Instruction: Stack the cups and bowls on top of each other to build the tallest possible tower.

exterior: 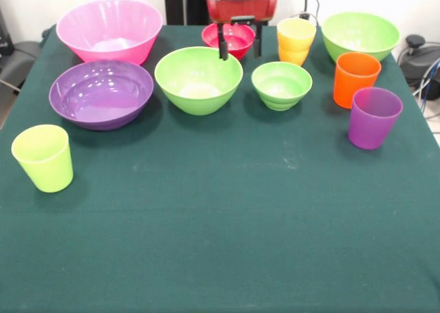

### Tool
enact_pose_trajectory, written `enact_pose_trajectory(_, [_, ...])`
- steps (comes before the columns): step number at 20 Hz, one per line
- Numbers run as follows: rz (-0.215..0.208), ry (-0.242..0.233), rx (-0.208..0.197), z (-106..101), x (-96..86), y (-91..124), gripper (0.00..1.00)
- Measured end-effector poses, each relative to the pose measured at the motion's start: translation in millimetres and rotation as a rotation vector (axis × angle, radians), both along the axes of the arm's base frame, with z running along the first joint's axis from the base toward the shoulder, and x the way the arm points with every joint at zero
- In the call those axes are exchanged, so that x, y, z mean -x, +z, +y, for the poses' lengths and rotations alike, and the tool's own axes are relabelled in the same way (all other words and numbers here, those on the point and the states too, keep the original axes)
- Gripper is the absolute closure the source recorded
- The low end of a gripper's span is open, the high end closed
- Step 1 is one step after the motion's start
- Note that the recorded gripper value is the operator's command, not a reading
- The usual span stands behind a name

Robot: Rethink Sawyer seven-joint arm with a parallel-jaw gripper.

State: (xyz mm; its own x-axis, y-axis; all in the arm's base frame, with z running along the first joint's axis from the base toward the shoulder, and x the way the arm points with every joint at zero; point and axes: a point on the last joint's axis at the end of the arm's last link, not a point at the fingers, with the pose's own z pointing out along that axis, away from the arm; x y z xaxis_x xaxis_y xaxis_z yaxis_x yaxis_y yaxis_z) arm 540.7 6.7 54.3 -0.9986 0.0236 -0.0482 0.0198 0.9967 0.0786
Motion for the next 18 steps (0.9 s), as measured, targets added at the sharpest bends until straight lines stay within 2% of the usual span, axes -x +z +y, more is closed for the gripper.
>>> enact_pose_trajectory(12, [-0.003,0.046,0.001,3.3,4.4,-4.0,0.00])
enact_pose_trajectory(18, [-0.025,0.085,0.016,3.2,7.7,-6.5,0.00])
